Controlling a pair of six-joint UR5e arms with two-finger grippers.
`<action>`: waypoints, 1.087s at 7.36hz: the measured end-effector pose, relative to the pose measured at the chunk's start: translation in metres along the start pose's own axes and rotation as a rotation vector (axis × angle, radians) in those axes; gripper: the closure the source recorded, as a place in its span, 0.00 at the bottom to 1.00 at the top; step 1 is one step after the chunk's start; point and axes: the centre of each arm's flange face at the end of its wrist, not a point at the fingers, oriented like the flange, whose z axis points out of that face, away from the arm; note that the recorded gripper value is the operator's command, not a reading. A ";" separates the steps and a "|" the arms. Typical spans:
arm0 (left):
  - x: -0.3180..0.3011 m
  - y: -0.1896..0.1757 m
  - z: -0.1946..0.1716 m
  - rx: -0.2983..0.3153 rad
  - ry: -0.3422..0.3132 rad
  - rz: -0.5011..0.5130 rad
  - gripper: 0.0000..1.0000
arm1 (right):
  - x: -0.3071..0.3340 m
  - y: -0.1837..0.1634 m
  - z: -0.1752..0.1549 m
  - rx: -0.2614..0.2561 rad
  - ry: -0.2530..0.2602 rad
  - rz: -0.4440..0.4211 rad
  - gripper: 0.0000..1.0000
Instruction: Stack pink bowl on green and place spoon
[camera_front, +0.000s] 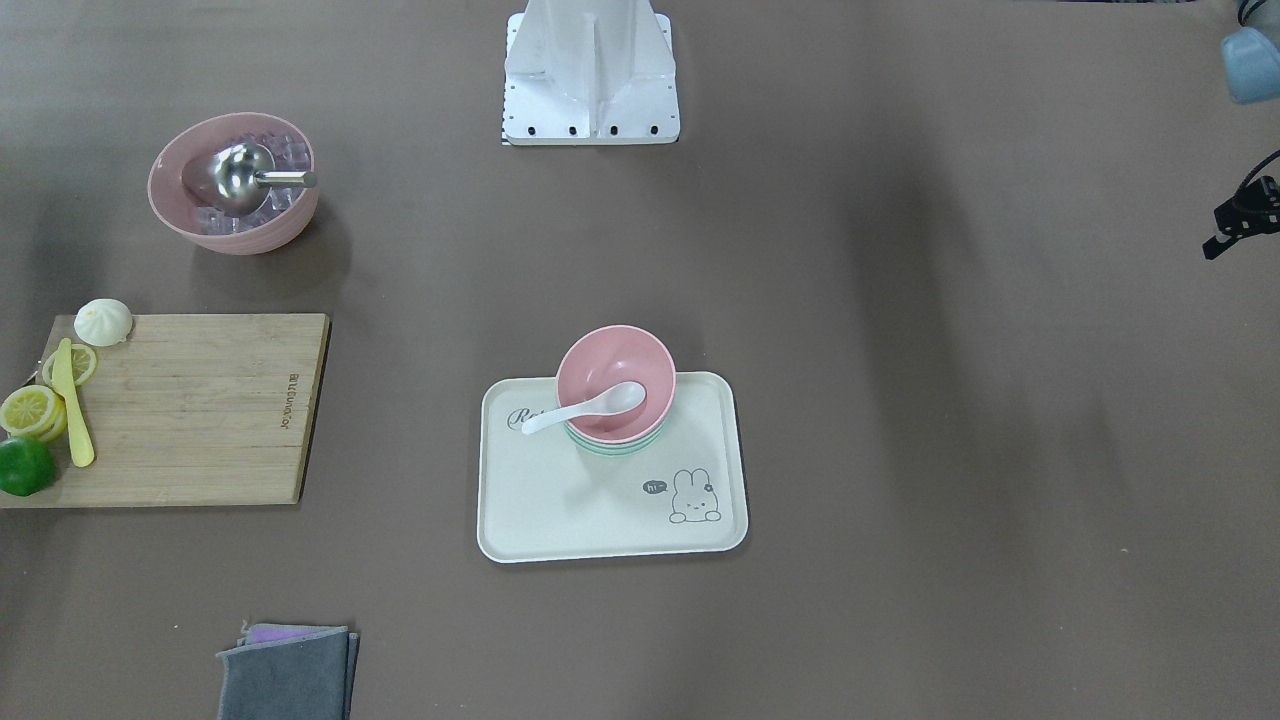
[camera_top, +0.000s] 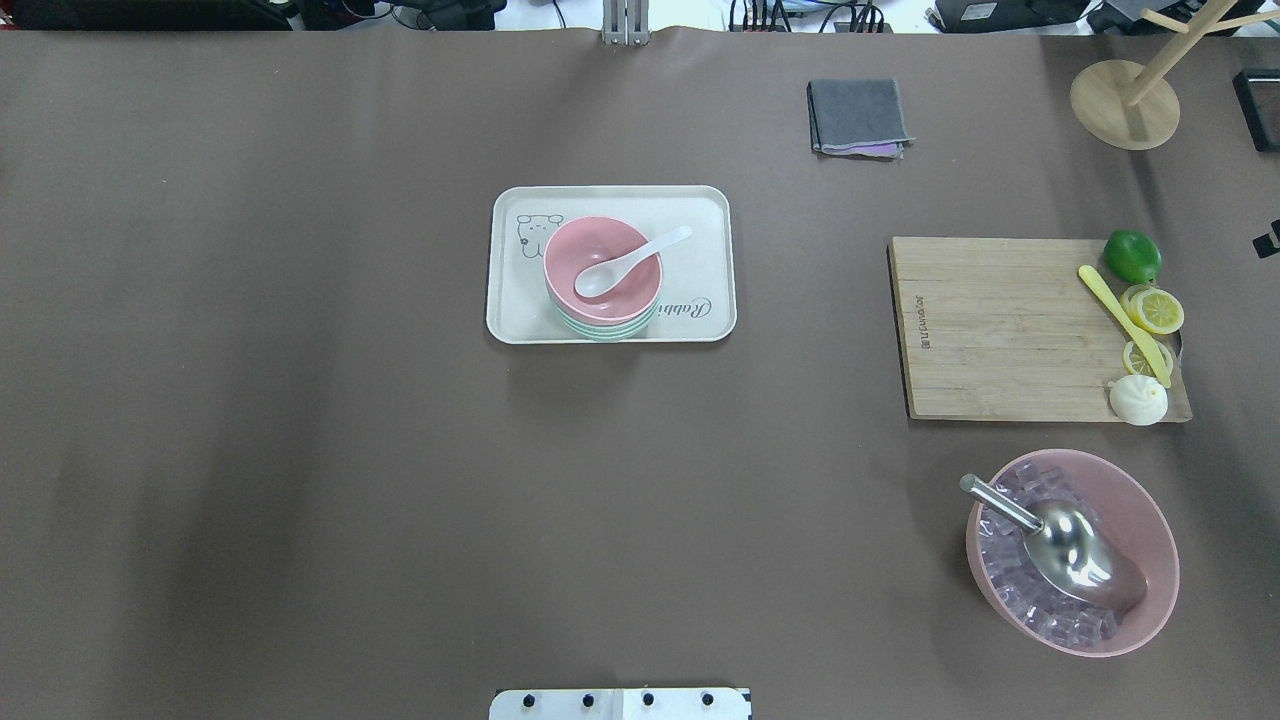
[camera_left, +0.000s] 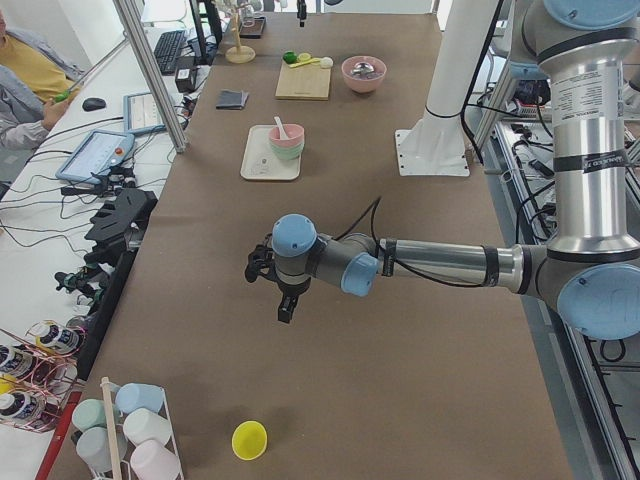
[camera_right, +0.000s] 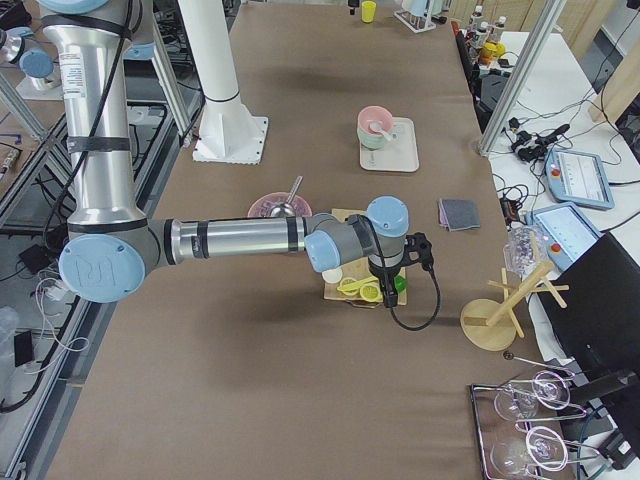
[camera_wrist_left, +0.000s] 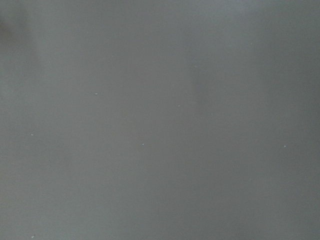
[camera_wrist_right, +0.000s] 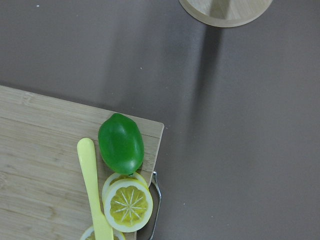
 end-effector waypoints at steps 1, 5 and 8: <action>0.001 0.000 -0.001 0.003 -0.002 0.000 0.02 | 0.000 0.000 -0.004 0.007 -0.001 -0.001 0.00; 0.008 -0.004 -0.009 0.032 0.001 0.025 0.02 | 0.004 0.002 -0.014 0.024 0.002 0.008 0.00; 0.006 -0.005 -0.007 0.035 -0.011 0.028 0.02 | 0.006 0.003 -0.013 0.022 0.007 0.009 0.00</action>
